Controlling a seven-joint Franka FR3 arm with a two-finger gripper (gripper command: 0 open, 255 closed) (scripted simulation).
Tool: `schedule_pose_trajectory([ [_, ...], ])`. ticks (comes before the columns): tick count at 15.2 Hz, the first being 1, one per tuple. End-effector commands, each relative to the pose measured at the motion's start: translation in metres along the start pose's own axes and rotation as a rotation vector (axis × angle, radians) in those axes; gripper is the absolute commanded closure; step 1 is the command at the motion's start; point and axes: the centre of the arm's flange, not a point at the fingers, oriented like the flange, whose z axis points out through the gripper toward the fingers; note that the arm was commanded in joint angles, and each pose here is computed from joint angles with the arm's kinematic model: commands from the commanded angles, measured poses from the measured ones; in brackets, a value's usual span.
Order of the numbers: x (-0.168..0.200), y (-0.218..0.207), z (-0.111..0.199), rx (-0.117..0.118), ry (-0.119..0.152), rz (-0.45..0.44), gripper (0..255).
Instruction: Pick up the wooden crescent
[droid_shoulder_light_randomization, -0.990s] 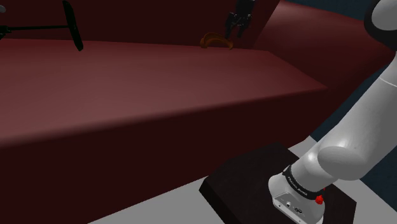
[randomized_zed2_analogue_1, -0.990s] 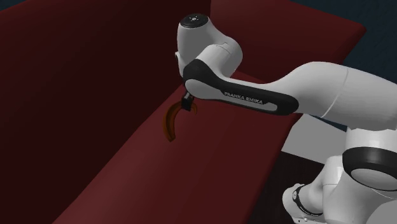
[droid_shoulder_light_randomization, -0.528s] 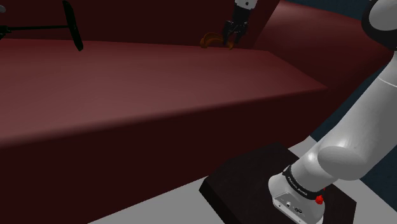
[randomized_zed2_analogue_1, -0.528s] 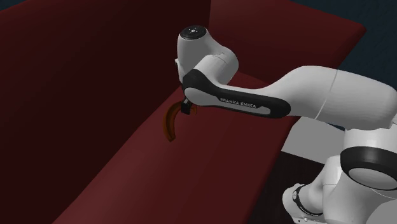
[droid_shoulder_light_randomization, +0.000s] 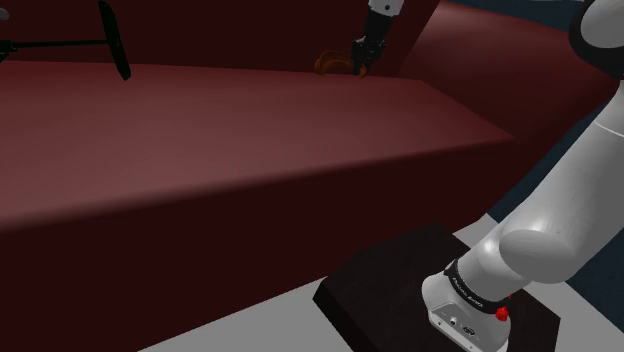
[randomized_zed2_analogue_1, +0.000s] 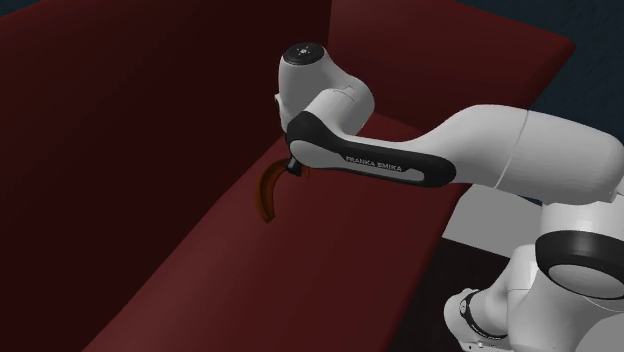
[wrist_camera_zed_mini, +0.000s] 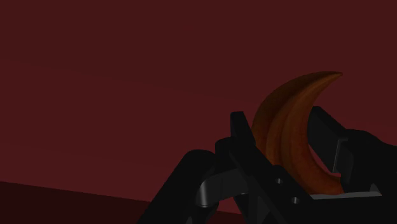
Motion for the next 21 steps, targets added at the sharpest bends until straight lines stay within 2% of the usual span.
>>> schedule_pose_trajectory([
  [1,0.000,0.000,0.003,0.000,-0.006,0.000,255],
  [4,0.000,0.001,0.003,0.000,-0.006,0.000,255],
  [19,0.005,0.002,-0.076,0.000,-0.006,0.000,255],
  [21,0.005,0.002,-0.077,0.000,-0.006,0.000,255],
])
